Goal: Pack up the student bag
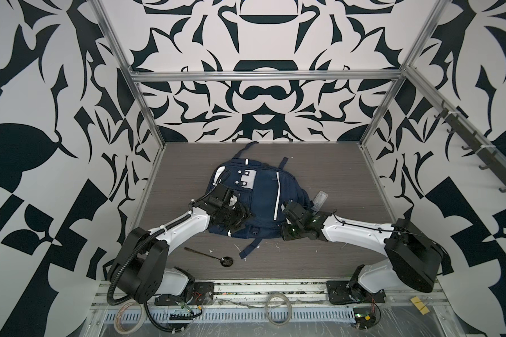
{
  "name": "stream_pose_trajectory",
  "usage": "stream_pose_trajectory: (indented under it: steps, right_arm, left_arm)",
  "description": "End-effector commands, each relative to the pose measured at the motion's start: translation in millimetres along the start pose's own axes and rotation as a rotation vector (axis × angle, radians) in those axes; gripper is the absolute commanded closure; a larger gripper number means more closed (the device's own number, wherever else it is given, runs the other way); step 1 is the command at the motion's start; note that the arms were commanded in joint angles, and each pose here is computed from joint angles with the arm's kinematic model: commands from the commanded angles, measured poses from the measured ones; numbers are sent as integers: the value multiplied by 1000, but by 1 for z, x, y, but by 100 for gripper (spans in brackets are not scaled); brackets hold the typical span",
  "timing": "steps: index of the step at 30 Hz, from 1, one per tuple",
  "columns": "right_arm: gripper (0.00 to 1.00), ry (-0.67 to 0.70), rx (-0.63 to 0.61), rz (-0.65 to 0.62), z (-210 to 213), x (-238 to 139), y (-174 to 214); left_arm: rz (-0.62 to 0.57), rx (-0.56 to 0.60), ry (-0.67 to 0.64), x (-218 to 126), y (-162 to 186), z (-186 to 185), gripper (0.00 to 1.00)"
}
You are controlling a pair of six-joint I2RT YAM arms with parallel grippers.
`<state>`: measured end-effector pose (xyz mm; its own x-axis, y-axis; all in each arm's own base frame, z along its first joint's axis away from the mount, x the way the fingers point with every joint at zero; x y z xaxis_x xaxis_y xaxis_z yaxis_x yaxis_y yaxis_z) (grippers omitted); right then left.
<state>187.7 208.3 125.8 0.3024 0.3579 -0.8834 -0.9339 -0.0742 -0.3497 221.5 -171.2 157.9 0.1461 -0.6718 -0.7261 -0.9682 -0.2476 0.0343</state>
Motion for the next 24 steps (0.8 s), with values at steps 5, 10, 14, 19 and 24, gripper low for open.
stream_pose_trajectory:
  steps: [5,10,14,19,24]
  right_arm:
    - [62,4,9,-23,-5,11,-1]
    - [91,18,19,-13,-10,10,2]
    - [100,45,-14,-29,-15,-1,4]
    - [100,72,-104,-83,-20,-27,5]
    - [100,123,-181,-117,-29,-55,11]
  left_arm:
    - [-3,15,21,-3,-3,-7,30]
    - [-7,11,16,-3,-3,-5,31]
    - [-21,-29,39,-3,-7,0,34]
    - [-38,-36,25,-3,-14,3,36]
    - [-71,-57,9,1,-22,13,37]
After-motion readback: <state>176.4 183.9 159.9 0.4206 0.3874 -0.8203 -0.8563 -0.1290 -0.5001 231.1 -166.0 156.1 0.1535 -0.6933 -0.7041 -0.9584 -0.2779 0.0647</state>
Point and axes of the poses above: each gripper's point midway between its finger pads, its own x axis out along the fingers, its own z axis along the line the jaws close on, y = z × x, the point moved 10 cm from there along -x, back along the fingers, and after that the axes turned 3 degrees about x, right-handed, at the moved point
